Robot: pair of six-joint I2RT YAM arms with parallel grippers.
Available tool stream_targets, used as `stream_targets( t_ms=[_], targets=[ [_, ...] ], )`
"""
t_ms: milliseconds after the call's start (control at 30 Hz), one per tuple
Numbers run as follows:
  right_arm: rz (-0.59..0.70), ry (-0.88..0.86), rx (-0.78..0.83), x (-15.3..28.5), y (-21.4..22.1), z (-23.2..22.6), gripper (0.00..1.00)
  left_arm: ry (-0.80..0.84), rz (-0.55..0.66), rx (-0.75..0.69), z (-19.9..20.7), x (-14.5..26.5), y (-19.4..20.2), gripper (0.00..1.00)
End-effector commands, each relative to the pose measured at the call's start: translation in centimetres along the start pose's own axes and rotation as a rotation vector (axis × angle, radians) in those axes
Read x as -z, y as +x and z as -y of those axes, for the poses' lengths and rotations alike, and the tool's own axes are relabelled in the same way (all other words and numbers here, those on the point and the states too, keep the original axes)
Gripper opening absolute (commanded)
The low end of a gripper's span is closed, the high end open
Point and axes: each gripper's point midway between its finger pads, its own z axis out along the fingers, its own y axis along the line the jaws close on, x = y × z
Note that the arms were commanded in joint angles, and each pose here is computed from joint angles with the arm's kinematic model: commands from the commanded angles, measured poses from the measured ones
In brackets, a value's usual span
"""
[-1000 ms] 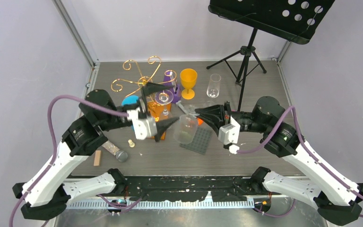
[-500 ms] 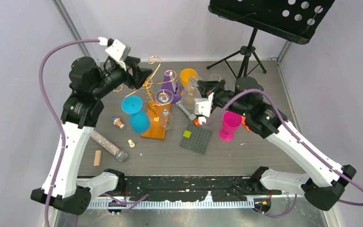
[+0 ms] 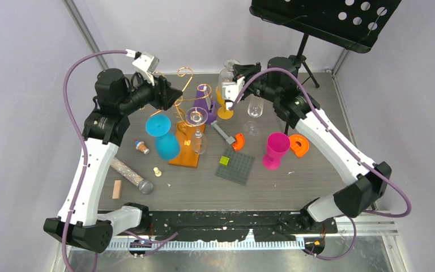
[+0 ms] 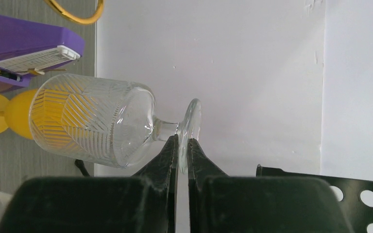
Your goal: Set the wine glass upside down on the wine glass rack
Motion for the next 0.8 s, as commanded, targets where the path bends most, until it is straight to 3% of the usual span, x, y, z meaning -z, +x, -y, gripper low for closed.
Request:
stream_targets(
  t_ms=[0,533,767],
  targets=[
    [0.079,0.224,0.123,1.0,-2.2,8.5,0.05,-0.035,0.013,-0.018,-1.5,-0.3,-0.1,0.5],
    [0.195,0.187,0.115,-1.2,-3.5,7.9,0.05,-0.007,-0.037,0.031,-2.5,-2.4,3.0,0.32],
    [0.224,0.179,0.13,-1.6,-3.9,7.6,0.05,-0.002,-0.051,0.042,-2.6,-2.7,3.6,0.09]
  ],
)
